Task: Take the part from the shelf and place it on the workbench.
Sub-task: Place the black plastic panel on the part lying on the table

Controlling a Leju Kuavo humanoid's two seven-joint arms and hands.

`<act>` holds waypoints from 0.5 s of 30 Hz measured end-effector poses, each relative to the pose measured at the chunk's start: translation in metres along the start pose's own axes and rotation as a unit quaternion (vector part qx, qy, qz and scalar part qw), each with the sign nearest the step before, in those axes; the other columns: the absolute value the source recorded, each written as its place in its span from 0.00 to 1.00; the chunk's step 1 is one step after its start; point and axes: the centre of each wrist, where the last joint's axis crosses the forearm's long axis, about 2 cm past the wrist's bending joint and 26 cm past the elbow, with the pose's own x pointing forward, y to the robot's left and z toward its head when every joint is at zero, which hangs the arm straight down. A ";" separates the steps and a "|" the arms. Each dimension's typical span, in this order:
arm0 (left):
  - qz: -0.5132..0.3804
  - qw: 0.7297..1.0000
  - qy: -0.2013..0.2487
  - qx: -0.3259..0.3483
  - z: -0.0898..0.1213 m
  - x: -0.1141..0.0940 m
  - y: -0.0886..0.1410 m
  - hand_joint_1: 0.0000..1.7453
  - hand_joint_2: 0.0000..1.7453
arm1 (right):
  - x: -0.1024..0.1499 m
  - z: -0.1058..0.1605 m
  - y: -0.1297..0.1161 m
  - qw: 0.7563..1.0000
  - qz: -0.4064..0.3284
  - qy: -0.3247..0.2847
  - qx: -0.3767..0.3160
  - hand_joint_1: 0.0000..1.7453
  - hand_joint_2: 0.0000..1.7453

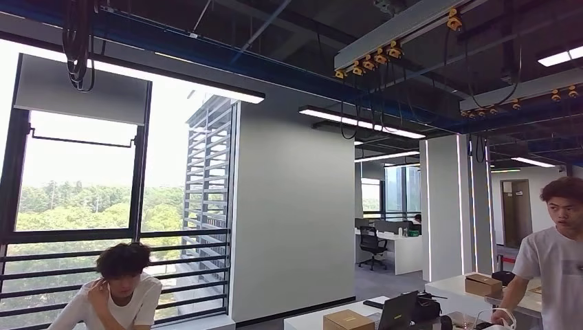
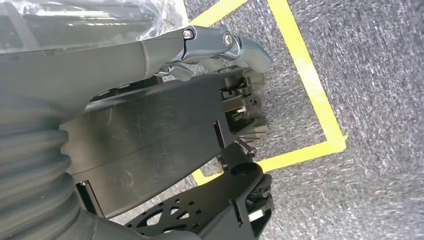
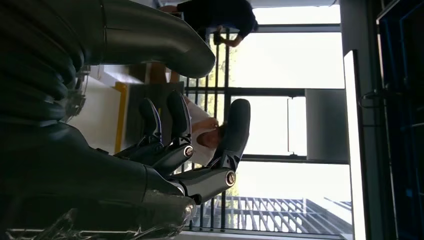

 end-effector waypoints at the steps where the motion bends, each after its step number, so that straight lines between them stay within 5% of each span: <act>1: 0.004 1.000 0.000 0.001 0.000 -0.001 0.000 0.00 1.00 | 0.007 0.002 -0.003 1.000 -0.017 -0.010 -0.007 1.00 1.00; 8: 0.013 1.000 -0.007 0.013 0.000 -0.003 0.001 0.00 1.00 | 0.038 0.012 -0.012 0.997 -0.045 -0.067 -0.021 1.00 1.00; 12: 0.014 1.000 -0.011 0.016 0.001 -0.003 0.001 0.00 1.00 | 0.049 0.014 -0.015 0.996 -0.024 -0.084 -0.018 0.00 1.00; 15: 0.014 1.000 -0.008 0.019 0.001 -0.003 0.001 0.00 0.25 | 0.054 0.015 -0.015 0.996 -0.023 -0.089 -0.014 0.00 1.00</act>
